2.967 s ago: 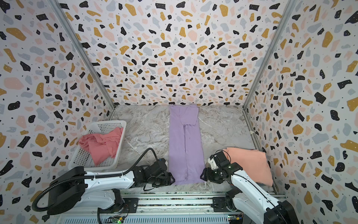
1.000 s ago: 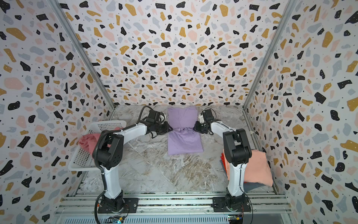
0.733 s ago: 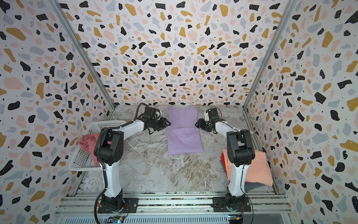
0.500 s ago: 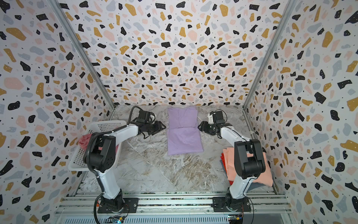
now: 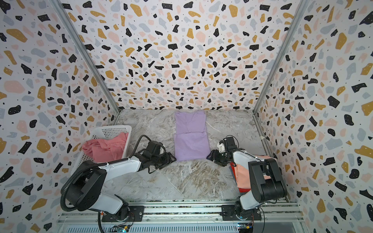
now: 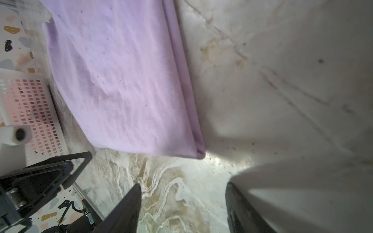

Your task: Fold and stack the t-shirts

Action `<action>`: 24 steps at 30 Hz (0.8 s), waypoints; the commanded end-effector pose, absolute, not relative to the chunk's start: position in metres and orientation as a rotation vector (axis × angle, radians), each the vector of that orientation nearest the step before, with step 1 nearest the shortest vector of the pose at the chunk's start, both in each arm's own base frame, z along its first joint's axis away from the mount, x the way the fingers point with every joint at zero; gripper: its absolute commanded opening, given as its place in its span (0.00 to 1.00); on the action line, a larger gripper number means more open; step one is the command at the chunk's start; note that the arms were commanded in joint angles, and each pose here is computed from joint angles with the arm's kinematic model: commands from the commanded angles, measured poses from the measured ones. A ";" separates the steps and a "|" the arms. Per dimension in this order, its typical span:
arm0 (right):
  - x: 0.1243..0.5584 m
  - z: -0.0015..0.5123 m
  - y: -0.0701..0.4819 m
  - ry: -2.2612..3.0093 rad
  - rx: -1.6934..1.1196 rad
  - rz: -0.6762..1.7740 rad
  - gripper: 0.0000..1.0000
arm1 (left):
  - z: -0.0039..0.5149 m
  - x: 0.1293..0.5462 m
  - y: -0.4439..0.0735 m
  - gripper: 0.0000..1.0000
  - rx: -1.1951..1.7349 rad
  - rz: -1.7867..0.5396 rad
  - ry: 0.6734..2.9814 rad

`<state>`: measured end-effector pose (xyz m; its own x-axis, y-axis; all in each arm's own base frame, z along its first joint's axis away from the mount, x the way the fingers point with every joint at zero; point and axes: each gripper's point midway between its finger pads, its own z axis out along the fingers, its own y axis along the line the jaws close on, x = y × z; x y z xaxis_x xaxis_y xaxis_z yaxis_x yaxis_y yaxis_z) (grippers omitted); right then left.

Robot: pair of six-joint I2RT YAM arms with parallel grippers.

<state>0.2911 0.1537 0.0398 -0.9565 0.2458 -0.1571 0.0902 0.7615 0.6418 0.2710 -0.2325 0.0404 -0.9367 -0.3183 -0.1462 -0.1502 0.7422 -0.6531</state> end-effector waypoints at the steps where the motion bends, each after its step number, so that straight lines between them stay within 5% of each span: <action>1: 0.292 0.030 0.162 2.719 0.321 1.030 0.66 | 0.049 0.291 -0.252 0.63 -0.453 -1.102 2.588; 8: 0.313 0.019 0.170 2.710 0.349 1.051 0.57 | 0.034 0.303 -0.288 0.46 -0.459 -1.230 2.595; 12: 0.325 0.027 0.175 2.677 0.330 1.052 0.20 | 0.045 0.312 -0.298 0.15 -0.463 -1.277 2.554; 14: 0.328 0.037 0.176 2.655 0.291 1.041 0.11 | 0.054 0.316 -0.298 0.03 -0.453 -1.273 2.532; 19: 0.308 0.061 0.174 2.677 0.137 0.979 0.04 | 0.069 0.296 -0.291 0.00 -0.381 -1.224 2.559; 24: 0.249 0.092 0.174 2.745 -0.080 0.924 0.04 | 0.086 0.231 -0.287 0.00 -0.233 -1.194 2.664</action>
<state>0.2867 0.1767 0.0741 -0.9575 0.1470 -0.2480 -0.0478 0.7672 0.6396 0.2699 -0.2925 0.0886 -0.9382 -0.3152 -0.1430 -0.0838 0.6078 -0.7897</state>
